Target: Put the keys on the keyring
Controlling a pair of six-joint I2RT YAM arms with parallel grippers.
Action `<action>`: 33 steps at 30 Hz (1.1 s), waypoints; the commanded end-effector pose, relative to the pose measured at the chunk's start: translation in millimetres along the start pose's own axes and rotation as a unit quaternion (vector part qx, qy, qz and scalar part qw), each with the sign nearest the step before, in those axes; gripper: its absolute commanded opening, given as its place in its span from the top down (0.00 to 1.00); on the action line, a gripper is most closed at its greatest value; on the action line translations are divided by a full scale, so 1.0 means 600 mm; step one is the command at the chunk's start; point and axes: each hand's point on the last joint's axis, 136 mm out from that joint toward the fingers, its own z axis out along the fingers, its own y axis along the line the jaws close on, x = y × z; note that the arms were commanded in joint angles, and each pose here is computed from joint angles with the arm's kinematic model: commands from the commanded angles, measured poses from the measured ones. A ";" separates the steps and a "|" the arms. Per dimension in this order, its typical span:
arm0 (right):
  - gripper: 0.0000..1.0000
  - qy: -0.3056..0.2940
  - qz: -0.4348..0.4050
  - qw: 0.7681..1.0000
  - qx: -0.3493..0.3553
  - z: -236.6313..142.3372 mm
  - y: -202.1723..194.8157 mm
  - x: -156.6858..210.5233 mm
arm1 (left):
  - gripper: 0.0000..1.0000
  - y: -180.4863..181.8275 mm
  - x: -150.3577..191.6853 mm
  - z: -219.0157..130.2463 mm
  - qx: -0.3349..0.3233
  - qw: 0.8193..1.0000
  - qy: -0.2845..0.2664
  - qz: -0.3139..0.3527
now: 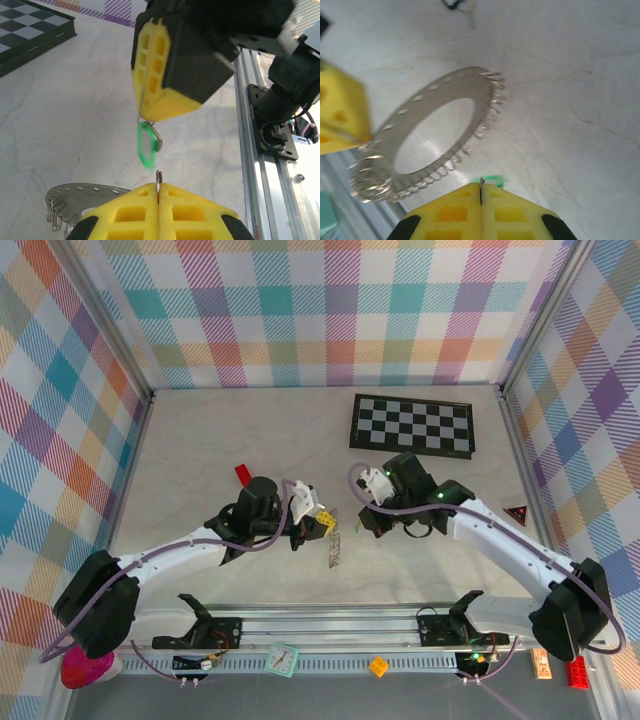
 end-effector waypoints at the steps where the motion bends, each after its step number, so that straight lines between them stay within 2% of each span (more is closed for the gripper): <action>1: 1.00 -0.039 -0.072 0.995 -0.063 -0.017 0.048 -0.020 | 1.00 -0.008 -0.015 0.001 0.002 0.999 -0.024 0.031; 8: 1.00 -0.038 -0.107 0.986 -0.119 -0.021 0.085 -0.022 | 1.00 -0.017 -0.010 0.002 0.010 0.998 -0.022 0.050; 33: 1.00 -0.042 -0.117 0.984 -0.126 0.006 0.099 -0.040 | 1.00 -0.024 -0.012 0.002 0.020 0.998 -0.020 0.054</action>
